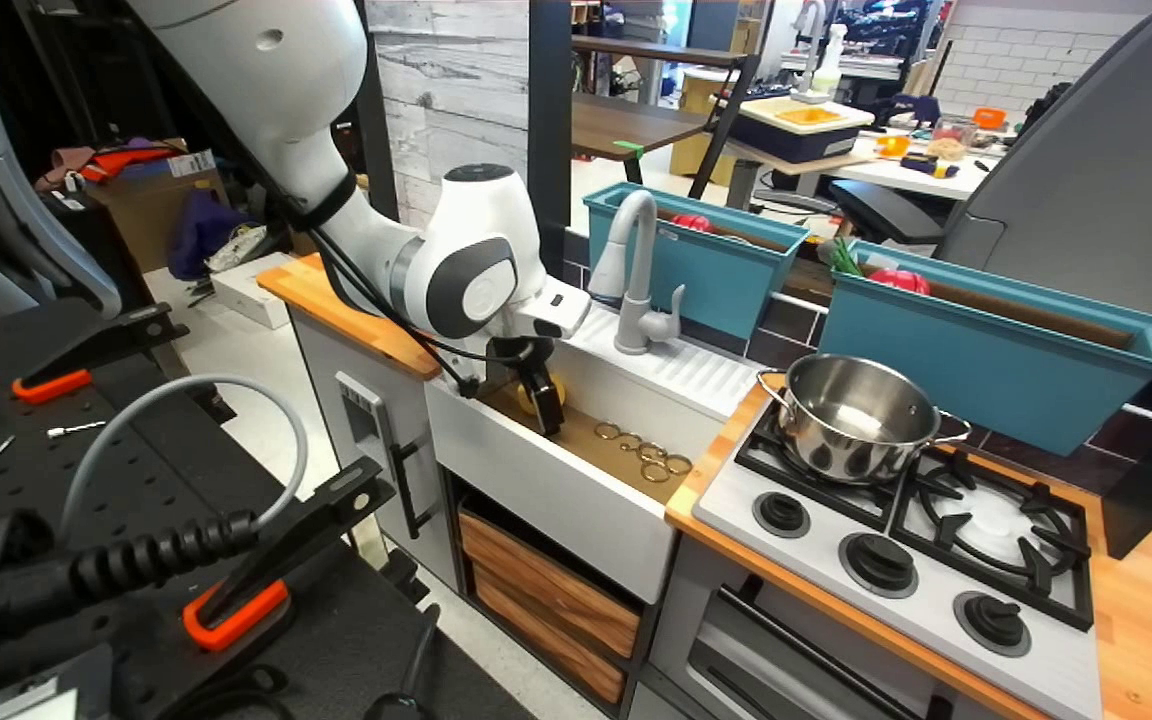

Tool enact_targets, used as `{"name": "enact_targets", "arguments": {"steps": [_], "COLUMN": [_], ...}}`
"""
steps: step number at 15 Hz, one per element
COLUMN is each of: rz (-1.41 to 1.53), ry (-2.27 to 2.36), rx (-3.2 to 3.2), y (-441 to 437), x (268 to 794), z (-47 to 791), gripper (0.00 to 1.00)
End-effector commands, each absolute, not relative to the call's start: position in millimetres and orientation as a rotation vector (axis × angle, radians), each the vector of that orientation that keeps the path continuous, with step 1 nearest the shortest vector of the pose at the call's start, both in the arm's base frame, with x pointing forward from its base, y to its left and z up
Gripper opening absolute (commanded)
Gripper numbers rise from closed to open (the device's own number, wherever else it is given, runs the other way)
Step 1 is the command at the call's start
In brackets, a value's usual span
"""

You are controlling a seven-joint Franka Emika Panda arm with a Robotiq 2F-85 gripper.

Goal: Remove the orange plushy from the sink and put it on the counter

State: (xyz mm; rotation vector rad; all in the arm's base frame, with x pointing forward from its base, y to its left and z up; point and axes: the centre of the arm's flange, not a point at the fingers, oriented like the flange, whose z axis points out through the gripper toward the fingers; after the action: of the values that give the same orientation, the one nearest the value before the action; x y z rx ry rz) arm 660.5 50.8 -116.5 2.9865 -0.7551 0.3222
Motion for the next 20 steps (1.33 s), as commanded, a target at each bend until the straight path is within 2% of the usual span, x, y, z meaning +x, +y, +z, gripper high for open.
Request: {"name": "enact_targets", "arguments": {"steps": [1, 6, 10, 20], "rz": [0.415, 0.483, 0.479, 0.554], "ry": [-0.742, -0.621, -0.597, -0.622], "rx": [2.983, 3.02, 3.031, 3.023], "y": [61.7, 81.1, 81.5, 73.9], "x": [697.5, 685.1, 672.8, 621.3], "z": [-142.0, -127.3, -122.2, -80.9], "gripper": [0.68, 0.28, 0.02, 0.0]}}
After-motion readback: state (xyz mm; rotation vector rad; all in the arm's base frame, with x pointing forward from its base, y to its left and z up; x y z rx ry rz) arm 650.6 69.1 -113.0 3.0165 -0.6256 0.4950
